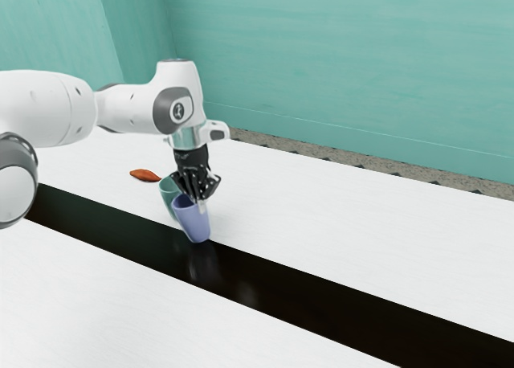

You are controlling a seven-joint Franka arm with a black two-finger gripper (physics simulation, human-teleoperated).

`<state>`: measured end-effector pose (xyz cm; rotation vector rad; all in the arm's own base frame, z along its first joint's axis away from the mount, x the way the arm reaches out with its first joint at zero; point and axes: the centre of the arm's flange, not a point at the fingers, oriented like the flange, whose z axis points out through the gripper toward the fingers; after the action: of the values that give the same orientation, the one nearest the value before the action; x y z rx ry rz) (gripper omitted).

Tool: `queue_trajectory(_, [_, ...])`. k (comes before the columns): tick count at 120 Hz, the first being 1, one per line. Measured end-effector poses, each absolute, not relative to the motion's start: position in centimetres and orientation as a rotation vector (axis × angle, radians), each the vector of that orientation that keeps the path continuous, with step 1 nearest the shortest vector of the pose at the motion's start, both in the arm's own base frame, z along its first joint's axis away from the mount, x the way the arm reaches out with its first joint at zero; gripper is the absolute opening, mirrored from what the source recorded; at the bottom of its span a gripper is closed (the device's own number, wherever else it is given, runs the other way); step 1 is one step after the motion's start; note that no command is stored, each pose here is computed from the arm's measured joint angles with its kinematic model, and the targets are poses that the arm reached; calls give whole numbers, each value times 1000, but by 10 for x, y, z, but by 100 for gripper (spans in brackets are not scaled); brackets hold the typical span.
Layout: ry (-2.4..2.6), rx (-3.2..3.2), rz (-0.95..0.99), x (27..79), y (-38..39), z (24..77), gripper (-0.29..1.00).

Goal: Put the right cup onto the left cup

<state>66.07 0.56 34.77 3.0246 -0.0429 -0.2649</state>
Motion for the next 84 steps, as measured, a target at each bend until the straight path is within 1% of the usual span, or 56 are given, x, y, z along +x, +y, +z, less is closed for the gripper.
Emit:
queue_trajectory(8, [-51,3022,-280,659,2,352,-8])
queue_trajectory(34, [-82,3057,-242,675,1,409,-8])
queue_trajectory(50, [-82,3086,-242,682,9,431,-8])
queue_trajectory(84, [-48,3169,-229,703,39,456,-8])
